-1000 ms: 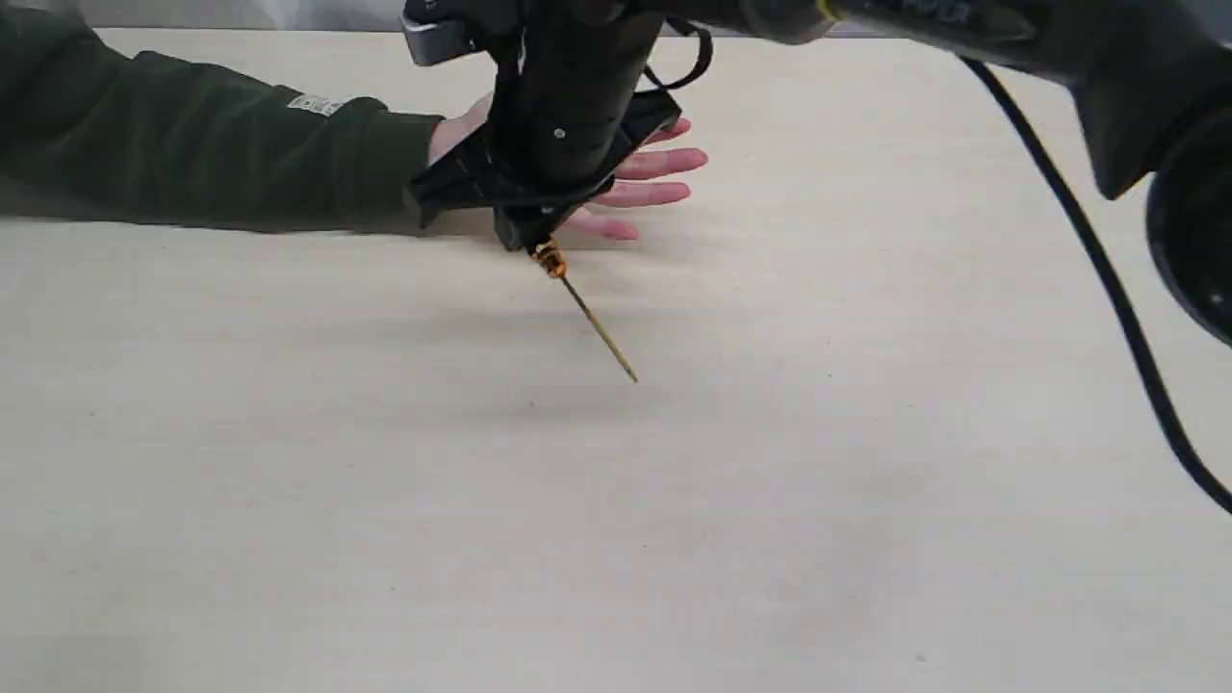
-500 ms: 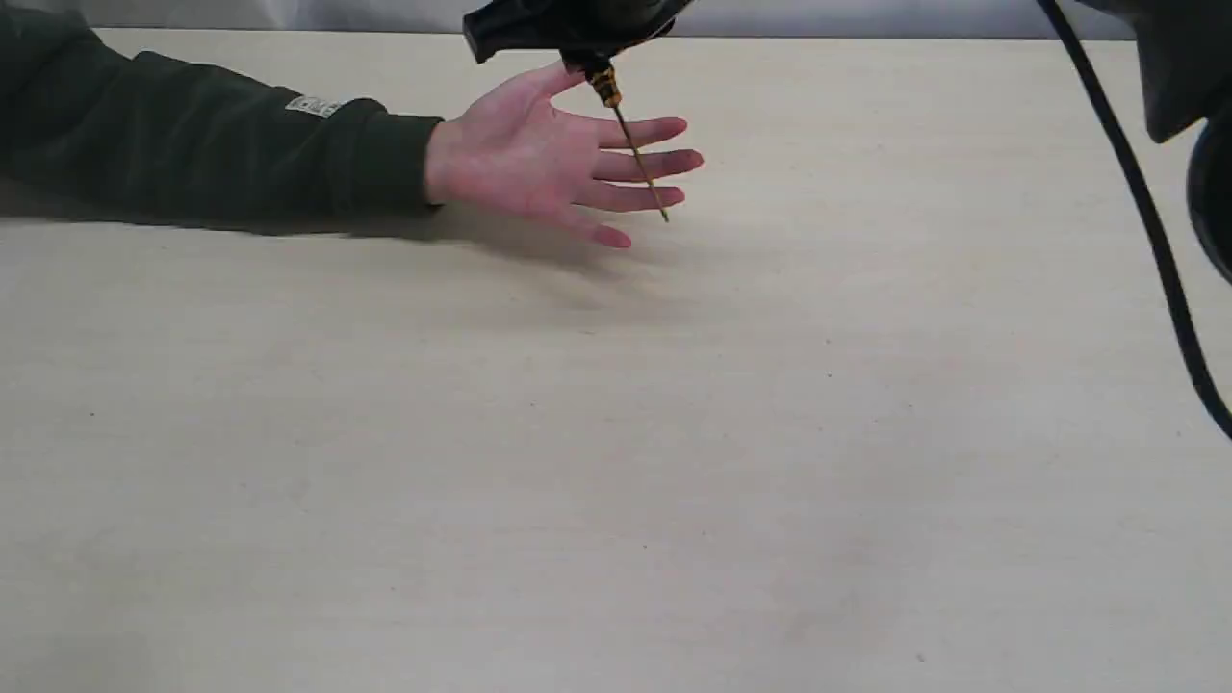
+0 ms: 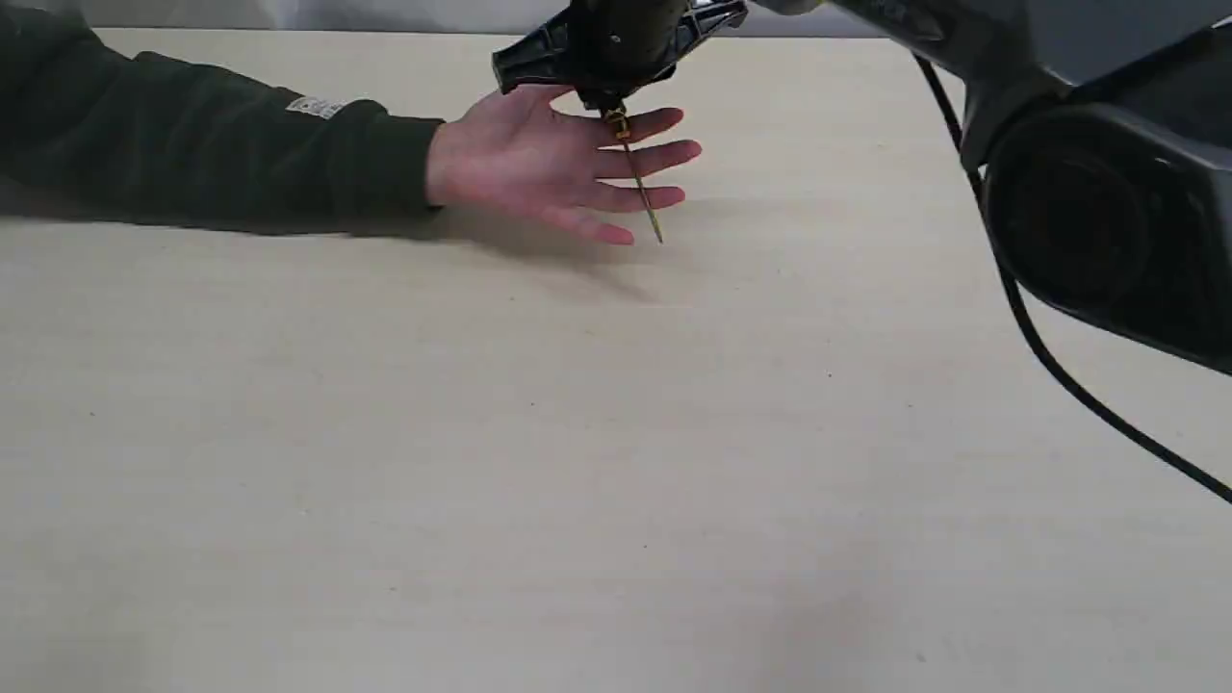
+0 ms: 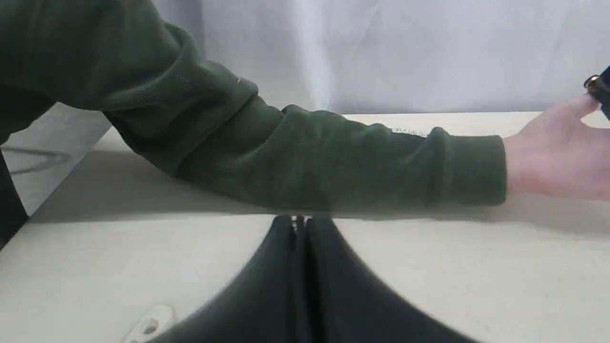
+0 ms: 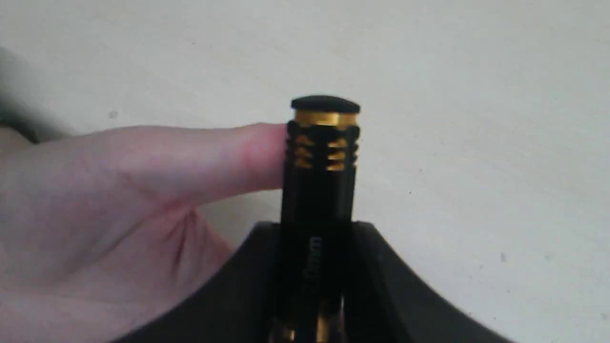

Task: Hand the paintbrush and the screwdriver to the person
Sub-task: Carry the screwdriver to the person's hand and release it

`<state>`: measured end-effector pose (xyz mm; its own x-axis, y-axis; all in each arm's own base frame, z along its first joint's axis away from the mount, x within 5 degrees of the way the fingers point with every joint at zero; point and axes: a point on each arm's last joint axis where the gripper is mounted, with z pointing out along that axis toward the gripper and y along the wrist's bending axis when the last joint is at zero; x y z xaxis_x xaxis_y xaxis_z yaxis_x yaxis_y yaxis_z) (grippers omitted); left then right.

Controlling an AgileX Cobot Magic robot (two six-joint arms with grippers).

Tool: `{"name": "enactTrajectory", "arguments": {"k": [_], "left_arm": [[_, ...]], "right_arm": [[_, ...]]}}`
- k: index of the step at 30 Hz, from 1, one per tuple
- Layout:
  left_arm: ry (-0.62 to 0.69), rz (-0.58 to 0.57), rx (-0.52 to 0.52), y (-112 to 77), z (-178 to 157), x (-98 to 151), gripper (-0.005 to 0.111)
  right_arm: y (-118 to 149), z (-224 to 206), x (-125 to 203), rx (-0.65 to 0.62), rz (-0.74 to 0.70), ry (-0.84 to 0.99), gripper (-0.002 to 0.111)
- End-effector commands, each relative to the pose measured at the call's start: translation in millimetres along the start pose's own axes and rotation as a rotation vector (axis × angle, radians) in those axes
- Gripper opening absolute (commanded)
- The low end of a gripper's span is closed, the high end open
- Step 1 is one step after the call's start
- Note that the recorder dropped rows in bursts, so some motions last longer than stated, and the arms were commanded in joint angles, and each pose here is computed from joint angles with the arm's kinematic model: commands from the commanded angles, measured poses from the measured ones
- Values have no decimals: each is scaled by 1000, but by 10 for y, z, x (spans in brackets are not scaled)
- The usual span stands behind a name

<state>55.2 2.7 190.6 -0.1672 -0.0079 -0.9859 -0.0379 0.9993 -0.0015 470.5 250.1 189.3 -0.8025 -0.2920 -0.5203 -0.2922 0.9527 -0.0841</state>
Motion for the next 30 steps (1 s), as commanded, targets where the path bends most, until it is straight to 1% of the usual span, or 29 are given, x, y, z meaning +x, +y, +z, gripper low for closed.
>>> {"name": "enactTrajectory", "arguments": {"k": [1, 3, 5, 8, 10, 12, 14, 22, 24, 26, 30], "left_arm": [[-6, -5, 10, -6, 0, 0, 0], [-6, -5, 10, -6, 0, 0, 0], [-6, -5, 10, -6, 0, 0, 0], [-6, -5, 10, -6, 0, 0, 0], [-9, -3, 9, -6, 0, -2, 0], [-7, -1, 9, -5, 0, 0, 0], [-7, -1, 9, -5, 0, 0, 0], [-7, -1, 9, -5, 0, 0, 0], [-7, -1, 9, -5, 0, 0, 0], [-7, -1, 9, -5, 0, 0, 0], [-7, -1, 9, -5, 0, 0, 0]], "right_arm": [[-23, 42, -46, -10, 19, -21, 4], [-21, 46, -56, -11, 20, -26, 6], [-20, 46, -58, -11, 23, -28, 12], [-25, 24, -62, -10, 23, -26, 27], [-28, 2, -61, -10, 27, -18, 42], [-34, -32, -64, -9, 29, -10, 52], [-43, -80, -73, -7, 31, -7, 57], [-102, -427, -149, 0, 36, -9, 56], [-121, -526, -167, 2, 32, -10, 55], [-142, -634, -177, 5, 25, -5, 50], [-181, -825, -186, 13, 13, 9, 37]]}}
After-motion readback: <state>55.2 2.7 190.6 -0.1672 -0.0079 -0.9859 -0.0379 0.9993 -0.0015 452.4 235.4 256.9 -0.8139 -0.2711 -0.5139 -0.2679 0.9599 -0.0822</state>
